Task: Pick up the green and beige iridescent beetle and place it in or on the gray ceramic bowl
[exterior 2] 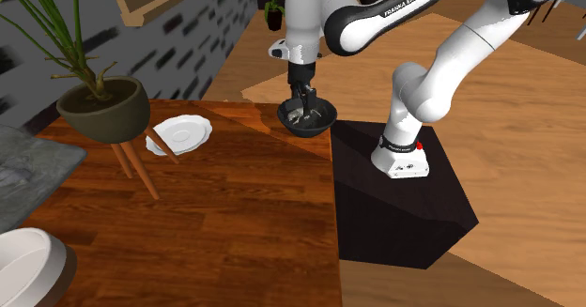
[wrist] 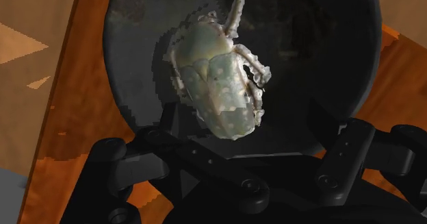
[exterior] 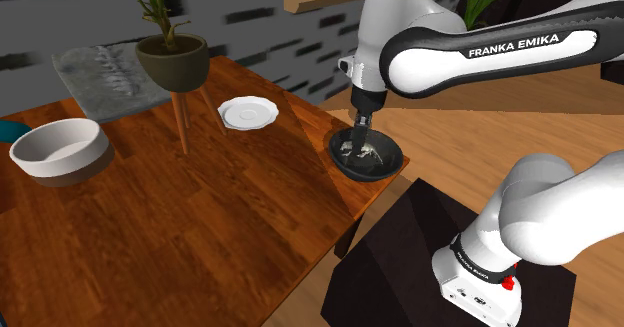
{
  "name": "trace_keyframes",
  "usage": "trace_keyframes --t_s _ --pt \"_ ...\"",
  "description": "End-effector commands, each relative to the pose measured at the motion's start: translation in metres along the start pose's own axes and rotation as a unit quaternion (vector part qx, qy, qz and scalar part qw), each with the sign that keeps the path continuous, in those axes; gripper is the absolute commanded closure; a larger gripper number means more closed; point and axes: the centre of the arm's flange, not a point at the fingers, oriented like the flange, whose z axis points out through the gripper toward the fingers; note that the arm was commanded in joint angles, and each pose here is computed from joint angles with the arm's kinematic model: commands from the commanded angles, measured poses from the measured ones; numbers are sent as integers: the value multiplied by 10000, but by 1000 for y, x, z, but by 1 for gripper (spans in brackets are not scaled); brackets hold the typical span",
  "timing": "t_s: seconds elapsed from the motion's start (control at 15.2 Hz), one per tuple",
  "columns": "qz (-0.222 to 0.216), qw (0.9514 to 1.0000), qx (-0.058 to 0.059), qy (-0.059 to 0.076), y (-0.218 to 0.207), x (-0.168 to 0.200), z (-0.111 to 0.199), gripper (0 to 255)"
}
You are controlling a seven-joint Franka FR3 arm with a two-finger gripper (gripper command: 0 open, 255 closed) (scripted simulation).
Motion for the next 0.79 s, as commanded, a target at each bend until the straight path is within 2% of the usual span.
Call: trace_keyframes --t_s 0.0,0.2,0.73 --pt "0 10000 0 0 0 0 -13 0" --pt "0 10000 0 0 0 0 -50 0" --pt "0 10000 0 0 0 0 -50 0"
